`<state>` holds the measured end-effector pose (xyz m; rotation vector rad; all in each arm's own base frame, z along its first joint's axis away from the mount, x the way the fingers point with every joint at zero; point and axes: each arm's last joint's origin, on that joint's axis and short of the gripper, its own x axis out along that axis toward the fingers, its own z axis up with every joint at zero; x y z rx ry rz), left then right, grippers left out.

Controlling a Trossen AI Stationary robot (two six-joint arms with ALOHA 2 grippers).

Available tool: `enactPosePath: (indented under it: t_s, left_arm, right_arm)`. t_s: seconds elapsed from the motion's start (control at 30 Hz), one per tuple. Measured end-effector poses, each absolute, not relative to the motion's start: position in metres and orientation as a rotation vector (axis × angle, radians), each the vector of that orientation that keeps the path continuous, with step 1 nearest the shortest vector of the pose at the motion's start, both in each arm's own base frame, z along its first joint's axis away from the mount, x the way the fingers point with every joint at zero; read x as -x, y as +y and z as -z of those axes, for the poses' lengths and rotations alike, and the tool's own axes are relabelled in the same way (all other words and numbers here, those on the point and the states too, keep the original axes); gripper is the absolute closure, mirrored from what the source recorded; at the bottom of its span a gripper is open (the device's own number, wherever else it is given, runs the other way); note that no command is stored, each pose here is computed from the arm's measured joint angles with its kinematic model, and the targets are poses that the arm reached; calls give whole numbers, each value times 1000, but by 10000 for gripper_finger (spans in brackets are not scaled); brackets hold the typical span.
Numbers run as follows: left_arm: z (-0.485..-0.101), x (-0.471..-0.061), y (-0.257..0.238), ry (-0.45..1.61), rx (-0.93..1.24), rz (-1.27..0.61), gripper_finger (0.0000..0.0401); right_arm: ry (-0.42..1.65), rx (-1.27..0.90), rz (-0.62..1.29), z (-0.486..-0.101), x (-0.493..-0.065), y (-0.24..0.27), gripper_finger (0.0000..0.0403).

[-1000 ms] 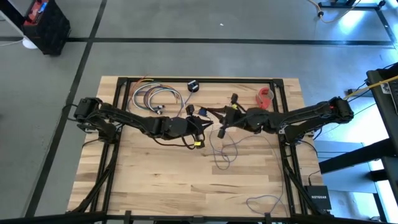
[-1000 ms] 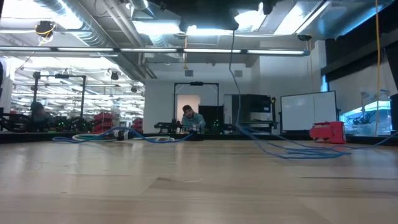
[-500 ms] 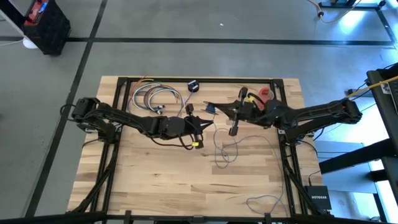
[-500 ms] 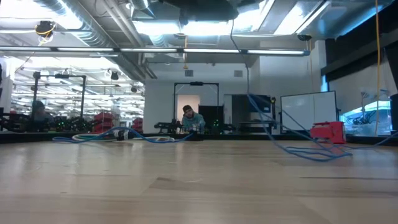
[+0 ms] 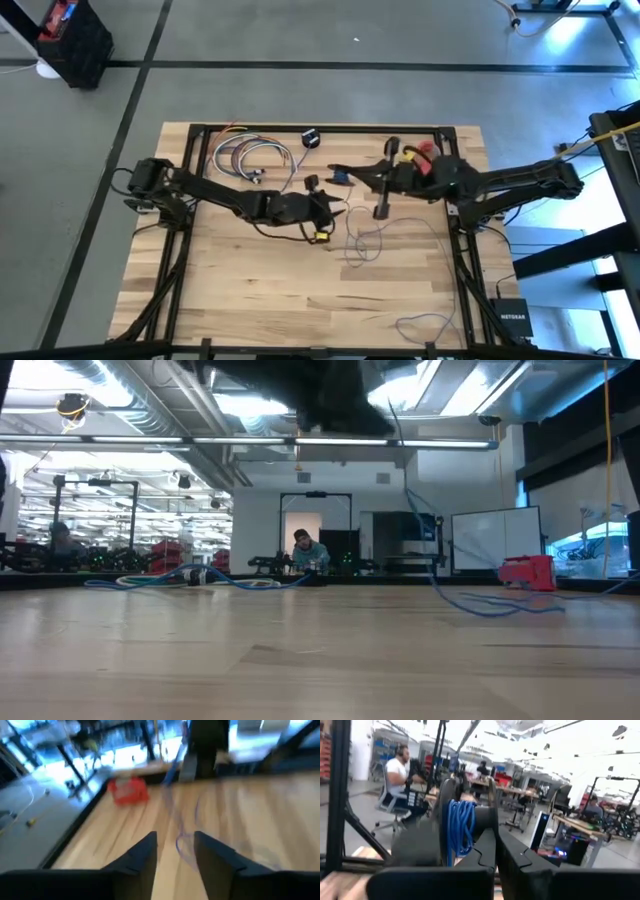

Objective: Coil cords
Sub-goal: Coil the blue wire onto the black spool

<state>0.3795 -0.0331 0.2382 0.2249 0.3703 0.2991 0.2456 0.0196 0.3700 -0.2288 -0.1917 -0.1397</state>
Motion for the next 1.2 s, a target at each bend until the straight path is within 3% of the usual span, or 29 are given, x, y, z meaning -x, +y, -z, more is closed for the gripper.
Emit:
enactPosePath:
  t_s: [0.1,0.2,0.5,0.67,1.2]
  left_arm:
    - [-235,-375,-32,428,-234,-295,249]
    - [-258,-367,-37,373,-221,-287,242]
    - [-270,-365,-45,300,-256,-240,255]
    - [-263,-369,-37,315,-205,-152,258]
    - [-235,-390,-19,302,-149,-184,258]
  right_arm:
    - [-170,233,134,-370,-245,20,398]
    - [-106,245,126,-361,-247,20,398]
    - [-101,255,125,-361,-247,20,398]
    - [-105,273,127,-362,-247,20,398]
    - [-135,320,90,-364,-247,21,398]
